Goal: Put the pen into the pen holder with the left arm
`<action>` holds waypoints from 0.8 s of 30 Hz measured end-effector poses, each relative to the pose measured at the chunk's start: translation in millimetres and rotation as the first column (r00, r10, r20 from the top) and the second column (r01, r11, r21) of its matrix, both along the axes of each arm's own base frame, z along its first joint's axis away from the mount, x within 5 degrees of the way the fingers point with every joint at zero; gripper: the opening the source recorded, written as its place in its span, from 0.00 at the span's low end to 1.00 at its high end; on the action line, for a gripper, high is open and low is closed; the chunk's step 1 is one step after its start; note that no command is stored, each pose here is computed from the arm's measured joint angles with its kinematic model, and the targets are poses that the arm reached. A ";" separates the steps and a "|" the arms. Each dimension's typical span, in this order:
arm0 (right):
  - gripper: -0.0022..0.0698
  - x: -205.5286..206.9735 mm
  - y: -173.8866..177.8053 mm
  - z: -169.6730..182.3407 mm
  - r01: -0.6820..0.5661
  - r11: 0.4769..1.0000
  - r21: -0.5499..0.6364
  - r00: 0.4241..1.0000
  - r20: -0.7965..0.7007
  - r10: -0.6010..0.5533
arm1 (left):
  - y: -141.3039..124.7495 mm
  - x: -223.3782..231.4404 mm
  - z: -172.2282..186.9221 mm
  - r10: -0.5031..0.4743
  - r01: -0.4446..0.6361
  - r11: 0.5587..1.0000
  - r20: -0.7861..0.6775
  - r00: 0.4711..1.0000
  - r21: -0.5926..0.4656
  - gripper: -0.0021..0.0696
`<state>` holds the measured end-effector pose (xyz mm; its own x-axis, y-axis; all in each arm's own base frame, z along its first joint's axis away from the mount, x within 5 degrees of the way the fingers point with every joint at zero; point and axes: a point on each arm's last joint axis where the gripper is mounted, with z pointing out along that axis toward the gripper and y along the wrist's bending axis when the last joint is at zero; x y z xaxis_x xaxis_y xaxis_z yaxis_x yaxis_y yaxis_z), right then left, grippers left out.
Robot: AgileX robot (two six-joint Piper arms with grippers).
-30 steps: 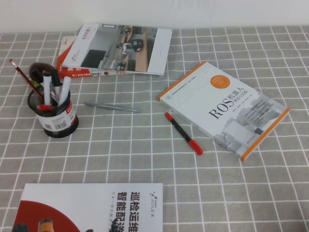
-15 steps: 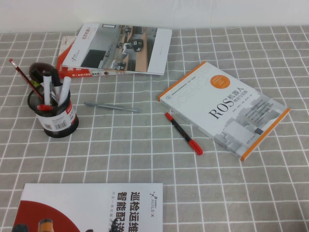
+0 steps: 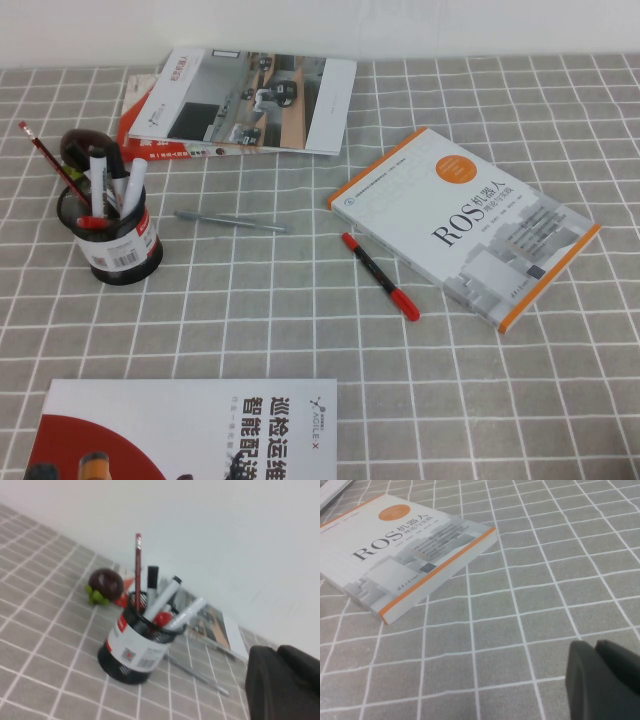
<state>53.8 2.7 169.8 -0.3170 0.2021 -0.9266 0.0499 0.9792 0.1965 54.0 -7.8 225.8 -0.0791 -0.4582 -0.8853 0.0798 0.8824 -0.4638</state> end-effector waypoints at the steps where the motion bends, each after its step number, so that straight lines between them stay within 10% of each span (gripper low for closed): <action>1: 0.01 0.0 0.0 0.0 0.000 1.000 0.000 1.000 0.000 0.000 | -0.8 0.9 7.4 -0.008 0.008 1.000 -0.022 1.000 0.002 0.02; 24: 0.01 0.0 0.0 0.0 0.000 1.000 0.000 1.000 0.000 0.000 | -28.0 113.3 115.3 -0.243 0.401 0.912 -0.671 0.701 0.089 0.02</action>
